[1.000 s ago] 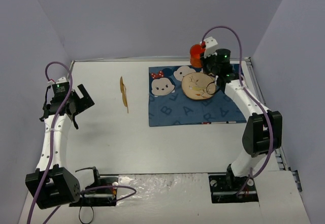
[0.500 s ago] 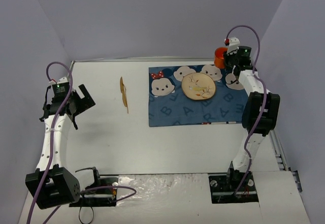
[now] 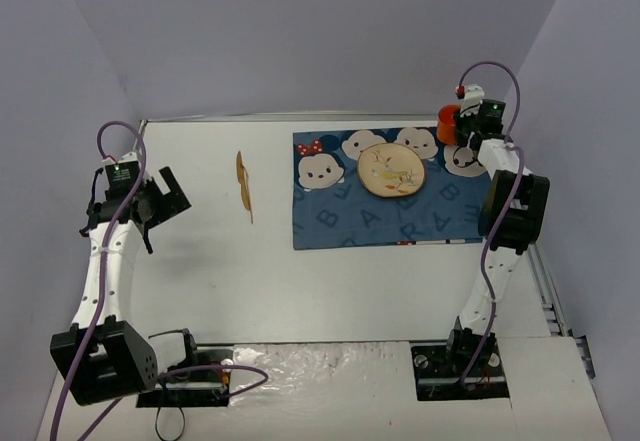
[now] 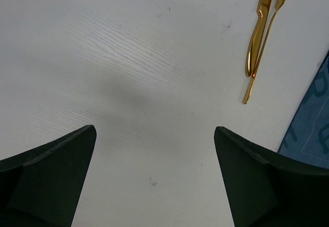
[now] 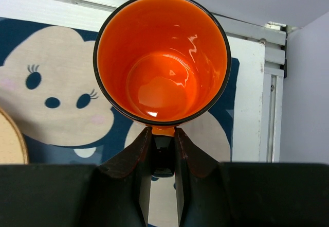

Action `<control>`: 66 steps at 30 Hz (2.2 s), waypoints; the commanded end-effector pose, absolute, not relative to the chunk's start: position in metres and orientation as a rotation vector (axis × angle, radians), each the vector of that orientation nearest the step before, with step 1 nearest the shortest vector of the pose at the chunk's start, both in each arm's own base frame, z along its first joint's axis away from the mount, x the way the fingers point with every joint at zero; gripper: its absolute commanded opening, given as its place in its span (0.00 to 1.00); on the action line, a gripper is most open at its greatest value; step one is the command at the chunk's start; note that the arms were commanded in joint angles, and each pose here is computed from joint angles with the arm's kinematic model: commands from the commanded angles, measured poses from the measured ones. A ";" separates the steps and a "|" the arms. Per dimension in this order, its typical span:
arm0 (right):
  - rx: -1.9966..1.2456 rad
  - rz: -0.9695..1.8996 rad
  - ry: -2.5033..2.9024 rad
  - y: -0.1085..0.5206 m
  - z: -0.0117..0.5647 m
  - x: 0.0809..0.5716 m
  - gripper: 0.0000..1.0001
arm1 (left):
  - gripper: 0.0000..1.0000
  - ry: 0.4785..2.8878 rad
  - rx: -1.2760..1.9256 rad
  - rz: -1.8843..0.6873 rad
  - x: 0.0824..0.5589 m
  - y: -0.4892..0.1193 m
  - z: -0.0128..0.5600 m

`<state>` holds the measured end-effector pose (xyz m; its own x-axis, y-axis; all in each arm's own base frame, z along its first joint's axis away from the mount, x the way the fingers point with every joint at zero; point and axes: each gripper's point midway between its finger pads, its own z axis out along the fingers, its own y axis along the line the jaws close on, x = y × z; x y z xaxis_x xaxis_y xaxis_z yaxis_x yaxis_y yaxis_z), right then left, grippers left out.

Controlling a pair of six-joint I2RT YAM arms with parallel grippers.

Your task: Set the dinner table for one person

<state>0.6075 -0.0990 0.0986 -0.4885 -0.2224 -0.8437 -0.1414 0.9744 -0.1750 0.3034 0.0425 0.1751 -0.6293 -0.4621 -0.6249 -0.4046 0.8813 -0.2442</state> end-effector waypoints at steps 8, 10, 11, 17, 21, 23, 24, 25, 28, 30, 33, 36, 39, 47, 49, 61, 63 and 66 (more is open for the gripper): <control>-0.265 -0.116 1.824 -0.123 0.172 0.641 0.00 | 0.97 2.274 -0.579 -0.117 0.316 0.044 0.185; -0.277 -0.101 1.823 -0.123 0.168 0.641 0.00 | 0.97 2.274 -0.578 -0.117 0.315 0.044 0.185; -0.282 -0.094 1.824 -0.122 0.166 0.641 0.00 | 0.97 2.275 -0.578 -0.118 0.315 0.044 0.185; -0.281 -0.070 1.850 -0.124 0.147 0.637 0.00 | 0.97 2.280 -0.581 -0.114 0.315 0.045 0.184; -0.251 -0.078 1.855 -0.129 0.141 0.634 0.09 | 0.97 2.282 -0.584 -0.115 0.315 0.045 0.183; -0.238 -0.081 1.855 -0.132 0.140 0.632 0.23 | 0.97 2.284 -0.584 -0.116 0.315 0.044 0.183; -0.231 -0.087 1.855 -0.133 0.141 0.631 0.35 | 0.97 2.284 -0.583 -0.118 0.315 0.044 0.183; -0.222 -0.094 1.854 -0.135 0.143 0.630 0.44 | 0.97 2.283 -0.582 -0.118 0.315 0.044 0.183; -0.186 -0.103 1.828 -0.136 0.160 0.627 0.63 | 0.97 2.285 -0.587 -0.119 0.314 0.044 0.183; -0.154 -0.097 1.798 -0.134 0.175 0.623 0.70 | 0.97 2.289 -0.591 -0.122 0.314 0.043 0.182; -0.118 -0.080 1.752 -0.122 0.201 0.617 0.79 | 0.97 2.295 -0.595 -0.135 0.314 0.042 0.181; -0.071 -0.054 1.723 -0.100 0.224 0.608 0.86 | 0.97 2.301 -0.600 -0.153 0.314 0.038 0.179; -0.003 -0.046 1.713 -0.068 0.237 0.588 0.93 | 0.97 2.314 -0.597 -0.169 0.316 0.030 0.176; 0.022 0.132 1.773 0.059 0.235 0.515 0.99 | 0.97 2.397 -0.526 -0.123 0.320 -0.002 0.165; 0.037 0.191 1.801 0.087 0.225 0.495 0.99 | 0.97 2.398 -0.522 -0.128 0.323 -0.012 0.165; -0.094 0.473 1.929 0.209 0.161 0.386 0.98 | 0.90 2.372 -0.497 -0.065 0.378 -0.060 0.157; -0.116 0.487 1.950 0.214 0.153 0.372 0.98 | 0.88 2.361 -0.482 -0.055 0.393 -0.069 0.156; -0.135 0.506 1.957 0.219 0.149 0.359 0.98 | 0.84 2.355 -0.462 -0.039 0.412 -0.078 0.149</control>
<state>0.3595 0.2085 0.1076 -0.5284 0.0410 -0.8480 -0.2963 0.9271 0.2294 0.3699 -0.0687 0.1266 -0.7637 -0.3239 -0.5585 -0.3041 0.9435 -0.1313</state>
